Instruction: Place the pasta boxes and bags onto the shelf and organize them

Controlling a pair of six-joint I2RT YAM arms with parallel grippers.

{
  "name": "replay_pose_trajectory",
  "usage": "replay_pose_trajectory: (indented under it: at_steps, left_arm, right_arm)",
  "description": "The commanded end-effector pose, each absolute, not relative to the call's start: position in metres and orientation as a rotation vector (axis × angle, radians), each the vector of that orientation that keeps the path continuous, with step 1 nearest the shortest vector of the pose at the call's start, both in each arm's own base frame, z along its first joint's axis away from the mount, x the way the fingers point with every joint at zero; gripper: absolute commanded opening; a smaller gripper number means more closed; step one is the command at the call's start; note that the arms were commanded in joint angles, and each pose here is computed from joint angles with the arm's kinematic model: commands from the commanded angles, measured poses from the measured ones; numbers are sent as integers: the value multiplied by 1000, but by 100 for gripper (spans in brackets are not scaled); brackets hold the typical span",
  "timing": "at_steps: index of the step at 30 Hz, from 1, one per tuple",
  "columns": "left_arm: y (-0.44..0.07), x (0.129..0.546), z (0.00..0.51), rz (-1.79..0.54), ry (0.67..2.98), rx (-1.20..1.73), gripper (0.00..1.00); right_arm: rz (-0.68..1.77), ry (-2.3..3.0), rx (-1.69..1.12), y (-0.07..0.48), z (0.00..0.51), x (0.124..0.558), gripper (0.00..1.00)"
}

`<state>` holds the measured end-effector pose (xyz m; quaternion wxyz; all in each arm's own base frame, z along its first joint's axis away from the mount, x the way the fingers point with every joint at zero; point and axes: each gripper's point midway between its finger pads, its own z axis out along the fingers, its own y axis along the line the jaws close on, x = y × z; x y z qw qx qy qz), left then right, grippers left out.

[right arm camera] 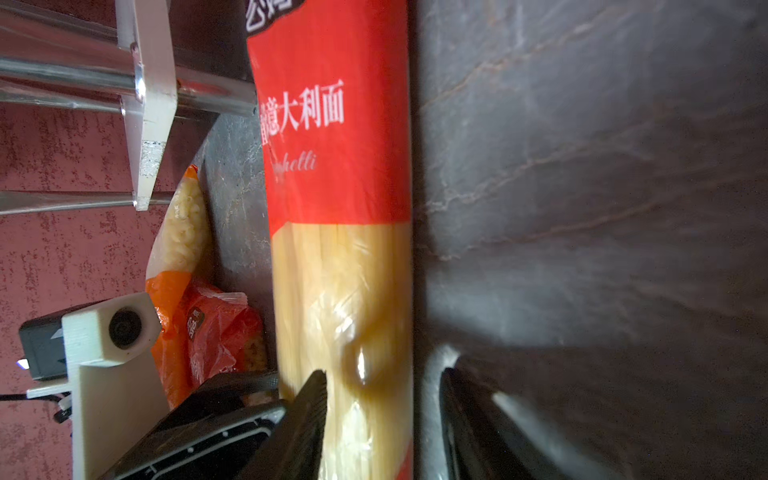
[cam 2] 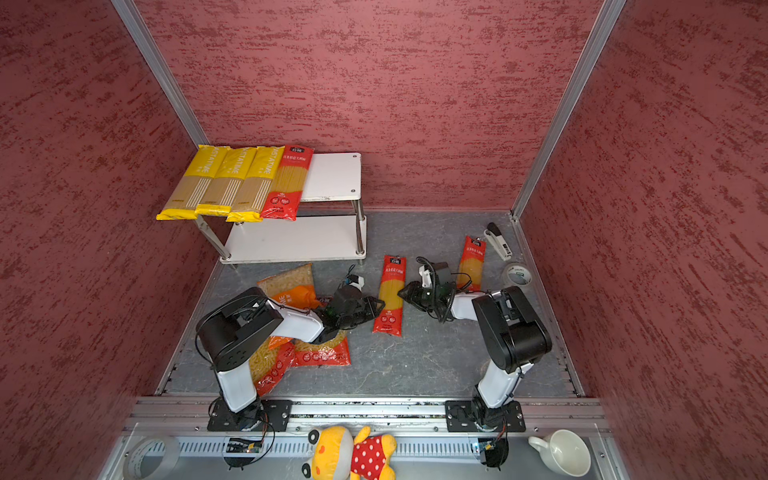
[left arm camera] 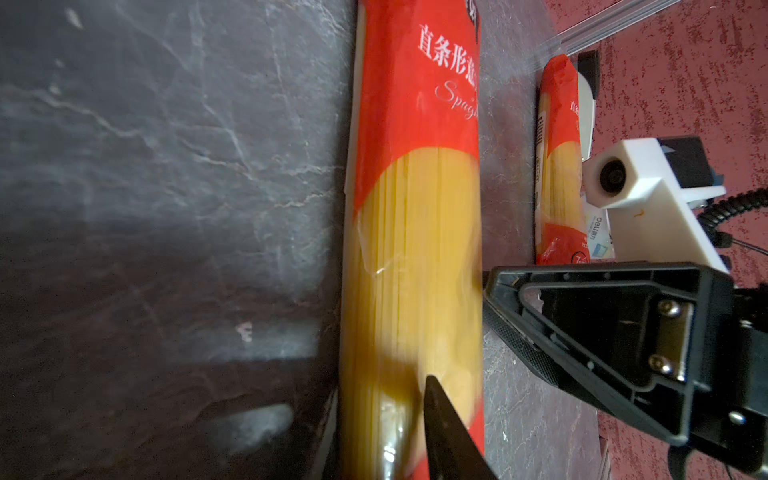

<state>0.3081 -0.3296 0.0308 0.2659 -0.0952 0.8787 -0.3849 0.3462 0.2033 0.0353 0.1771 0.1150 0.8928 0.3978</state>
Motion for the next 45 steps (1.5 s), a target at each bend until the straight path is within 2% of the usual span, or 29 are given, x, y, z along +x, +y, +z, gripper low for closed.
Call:
replay_pose_trajectory:
  at_steps: [1, 4, 9, 13, 17, 25, 34, 45]
  left_arm:
    - [-327, 305, 15, -1012, 2416, -265, 36]
    - [-328, 305, 11, -1018, 2426, -265, 34]
    - [-328, 305, 10, -1019, 2428, -265, 25]
    - [-327, 305, 10, -1019, 2426, -268, 20]
    - [-328, 306, 14, -1041, 2413, -273, 19]
    - [-325, 310, 42, -1093, 2343, -278, 25]
    - [-313, 312, 79, -1107, 2260, -277, 33]
    - [-301, 308, 136, -1136, 2117, -230, 36]
  right_arm:
    - [1118, 2604, 352, 203, 10, 337, 48]
    - [1172, 2585, 326, 212, 7, 337, 48]
    - [1316, 2534, 260, 234, 11, 335, 46]
    - [1412, 2489, 210, 242, 20, 329, 37]
    - [1431, 2467, 171, 243, 26, 325, 27]
    - [1437, 2345, 197, 241, 48, 335, 14]
    - [1383, 2080, 180, 230, 111, 356, 0]
    - [1243, 1826, 118, 208, 187, 361, 0]
